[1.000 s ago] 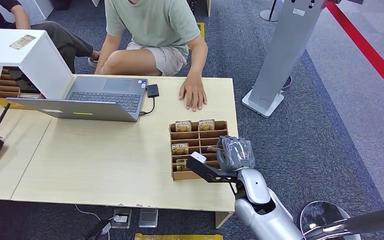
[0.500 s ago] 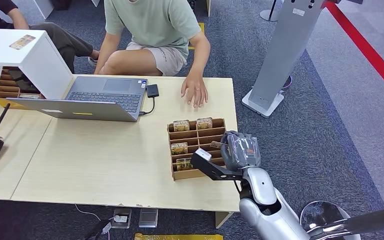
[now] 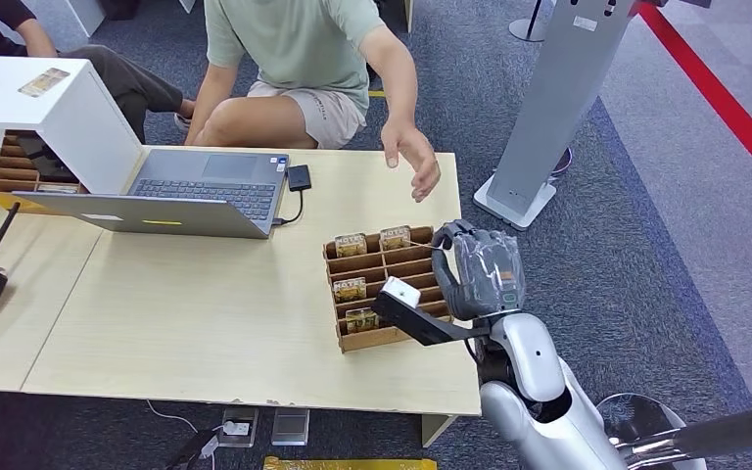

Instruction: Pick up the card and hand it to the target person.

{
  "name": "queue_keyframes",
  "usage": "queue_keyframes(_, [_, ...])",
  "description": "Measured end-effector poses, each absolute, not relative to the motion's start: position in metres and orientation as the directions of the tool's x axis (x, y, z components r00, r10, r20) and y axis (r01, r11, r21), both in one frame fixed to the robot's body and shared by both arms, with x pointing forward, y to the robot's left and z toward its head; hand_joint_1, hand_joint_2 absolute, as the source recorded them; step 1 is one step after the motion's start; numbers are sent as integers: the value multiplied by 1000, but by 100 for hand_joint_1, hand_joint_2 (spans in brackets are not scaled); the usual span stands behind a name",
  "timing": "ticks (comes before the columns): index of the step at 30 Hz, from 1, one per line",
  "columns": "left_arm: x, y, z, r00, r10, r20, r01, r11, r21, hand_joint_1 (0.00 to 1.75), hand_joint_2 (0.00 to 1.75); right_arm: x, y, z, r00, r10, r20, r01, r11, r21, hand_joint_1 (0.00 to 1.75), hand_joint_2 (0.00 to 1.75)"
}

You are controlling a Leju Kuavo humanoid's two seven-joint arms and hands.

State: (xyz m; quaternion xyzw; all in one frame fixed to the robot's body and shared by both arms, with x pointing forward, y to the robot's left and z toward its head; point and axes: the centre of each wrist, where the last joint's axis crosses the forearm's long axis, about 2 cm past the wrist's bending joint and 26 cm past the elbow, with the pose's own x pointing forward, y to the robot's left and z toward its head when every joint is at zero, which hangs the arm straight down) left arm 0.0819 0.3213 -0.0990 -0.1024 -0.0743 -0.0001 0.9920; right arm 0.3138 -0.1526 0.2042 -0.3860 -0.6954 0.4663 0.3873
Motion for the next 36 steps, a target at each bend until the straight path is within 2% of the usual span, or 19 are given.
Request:
queue_keyframes(10, [81,324,-99,983,-43,181,80,976,-203,0,175,307,-157,257,-509,854,105,380,332,-863,175,175])
queue_keyframes(20, [82,324,-99,979,-77,188,116,972,-205,0,175,319,-153,293,-557,830,34,446,333,-831,175,175])
queue_keyframes(29, [84,324,-99,978,-92,187,131,969,-211,0,175,328,-140,293,-583,812,1,430,309,-848,175,175])
queue_keyframes(36, [84,324,-99,974,-124,190,163,964,-211,0,175,334,-128,272,-582,812,-42,380,226,-897,175,175])
